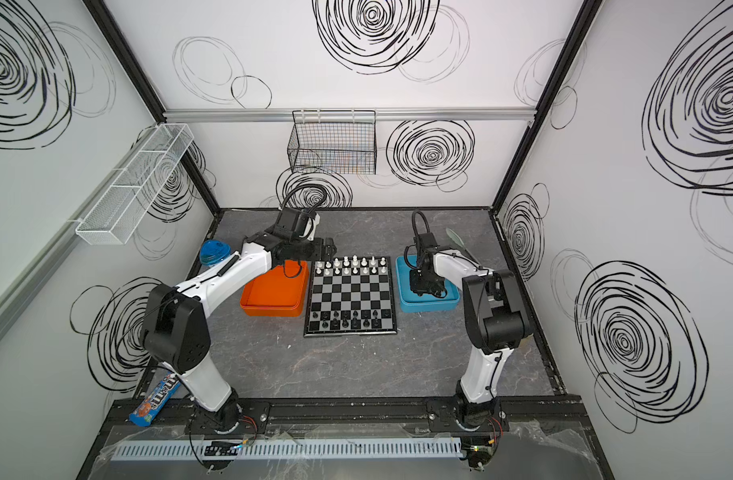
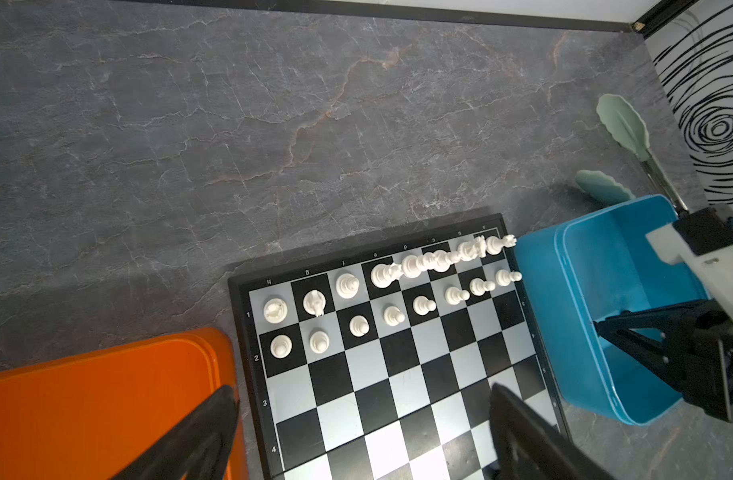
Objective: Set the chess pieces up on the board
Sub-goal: 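Close the right gripper on the black piece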
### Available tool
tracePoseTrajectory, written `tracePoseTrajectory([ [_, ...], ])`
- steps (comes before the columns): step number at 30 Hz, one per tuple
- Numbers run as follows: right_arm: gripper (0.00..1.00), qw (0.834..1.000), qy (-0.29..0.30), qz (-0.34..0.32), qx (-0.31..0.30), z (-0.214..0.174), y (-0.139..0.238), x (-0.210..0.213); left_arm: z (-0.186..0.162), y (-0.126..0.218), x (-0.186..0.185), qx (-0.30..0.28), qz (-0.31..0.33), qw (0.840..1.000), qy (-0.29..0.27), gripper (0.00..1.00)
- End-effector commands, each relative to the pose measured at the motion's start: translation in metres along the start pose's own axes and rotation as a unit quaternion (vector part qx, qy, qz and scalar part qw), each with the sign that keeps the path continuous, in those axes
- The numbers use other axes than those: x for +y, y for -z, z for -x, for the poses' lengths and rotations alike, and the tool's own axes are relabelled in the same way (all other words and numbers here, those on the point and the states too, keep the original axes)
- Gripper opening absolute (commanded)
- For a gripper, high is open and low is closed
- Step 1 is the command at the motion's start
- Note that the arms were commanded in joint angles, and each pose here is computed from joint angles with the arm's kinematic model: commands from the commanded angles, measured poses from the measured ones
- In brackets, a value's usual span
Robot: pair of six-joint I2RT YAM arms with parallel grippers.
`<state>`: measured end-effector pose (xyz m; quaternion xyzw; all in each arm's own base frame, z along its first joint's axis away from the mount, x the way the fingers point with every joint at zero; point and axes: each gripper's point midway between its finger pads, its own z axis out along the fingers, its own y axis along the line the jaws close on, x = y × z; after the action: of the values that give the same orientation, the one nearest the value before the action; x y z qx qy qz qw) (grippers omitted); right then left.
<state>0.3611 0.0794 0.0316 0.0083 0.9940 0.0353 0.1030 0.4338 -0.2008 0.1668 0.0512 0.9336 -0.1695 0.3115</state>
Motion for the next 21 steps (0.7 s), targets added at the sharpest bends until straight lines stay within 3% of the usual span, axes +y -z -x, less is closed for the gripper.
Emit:
tracePoseTrajectory([
  [1,0.15,1.000,0.003,-0.004,-0.001,0.001,0.009,-0.001,0.010,0.004,0.003,-0.021,-0.002,1.000,0.004,0.97],
  [21,0.15,0.999,0.009,0.002,-0.043,0.026,0.058,0.003,0.011,0.005,0.003,-0.022,-0.006,1.000,0.008,0.97],
])
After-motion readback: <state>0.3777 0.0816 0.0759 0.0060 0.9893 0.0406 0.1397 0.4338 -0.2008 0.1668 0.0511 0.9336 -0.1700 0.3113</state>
